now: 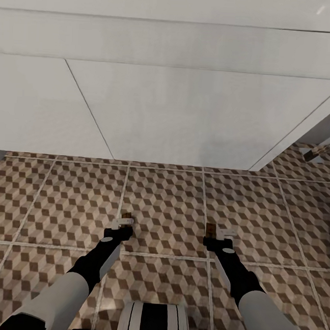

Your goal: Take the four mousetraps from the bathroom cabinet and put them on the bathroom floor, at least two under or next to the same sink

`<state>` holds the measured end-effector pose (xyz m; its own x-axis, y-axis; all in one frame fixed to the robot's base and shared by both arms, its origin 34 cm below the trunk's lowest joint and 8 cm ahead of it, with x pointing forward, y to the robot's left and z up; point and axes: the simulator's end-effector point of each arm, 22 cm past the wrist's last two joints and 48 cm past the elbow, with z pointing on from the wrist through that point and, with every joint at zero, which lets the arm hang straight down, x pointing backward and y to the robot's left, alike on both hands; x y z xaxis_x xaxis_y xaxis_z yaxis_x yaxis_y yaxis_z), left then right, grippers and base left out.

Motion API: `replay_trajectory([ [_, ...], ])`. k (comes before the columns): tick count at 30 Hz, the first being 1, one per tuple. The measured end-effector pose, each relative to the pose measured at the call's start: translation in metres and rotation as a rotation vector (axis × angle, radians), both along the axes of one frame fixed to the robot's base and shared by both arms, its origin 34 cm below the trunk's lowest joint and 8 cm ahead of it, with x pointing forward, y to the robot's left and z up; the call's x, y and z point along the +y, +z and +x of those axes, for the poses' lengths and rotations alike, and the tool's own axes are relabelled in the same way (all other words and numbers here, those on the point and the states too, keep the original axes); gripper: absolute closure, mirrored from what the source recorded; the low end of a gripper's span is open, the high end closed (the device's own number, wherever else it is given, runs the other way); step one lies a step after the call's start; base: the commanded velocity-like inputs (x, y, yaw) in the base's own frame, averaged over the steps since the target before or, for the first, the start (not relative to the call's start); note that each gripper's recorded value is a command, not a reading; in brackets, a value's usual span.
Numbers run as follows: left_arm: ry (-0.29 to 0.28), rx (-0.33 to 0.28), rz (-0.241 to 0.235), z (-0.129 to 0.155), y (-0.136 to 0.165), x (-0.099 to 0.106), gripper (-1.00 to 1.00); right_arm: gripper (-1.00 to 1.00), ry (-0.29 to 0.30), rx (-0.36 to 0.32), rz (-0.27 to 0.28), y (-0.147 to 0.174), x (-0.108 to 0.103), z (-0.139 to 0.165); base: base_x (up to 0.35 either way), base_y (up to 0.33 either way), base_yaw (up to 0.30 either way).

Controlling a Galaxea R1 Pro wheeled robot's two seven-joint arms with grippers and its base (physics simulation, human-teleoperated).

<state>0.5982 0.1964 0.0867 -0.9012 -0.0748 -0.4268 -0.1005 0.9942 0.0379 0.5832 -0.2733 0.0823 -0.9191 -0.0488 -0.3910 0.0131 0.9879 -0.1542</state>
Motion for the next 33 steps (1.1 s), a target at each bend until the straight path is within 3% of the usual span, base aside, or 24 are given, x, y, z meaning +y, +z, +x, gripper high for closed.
replay_trajectory([
  [5,0.000,0.000,0.000,0.000,0.000,0.000,1.00,1.00,-0.001,-0.015,0.002,0.002,0.000,0.004,0.000,0.000,0.000],
  [18,0.000,0.001,-0.001,0.000,0.000,-0.001,1.00,1.00,0.008,-0.143,0.023,0.014,0.001,0.028,0.000,0.000,0.000],
  [26,0.000,0.001,-0.001,-0.001,0.000,-0.001,1.00,1.00,0.035,-0.143,0.078,0.012,0.012,0.027,0.000,0.000,0.000],
  [33,0.000,0.000,0.000,-0.001,0.000,0.000,1.00,1.00,0.043,-0.094,0.101,-0.002,0.017,0.006,0.000,0.000,0.000],
])
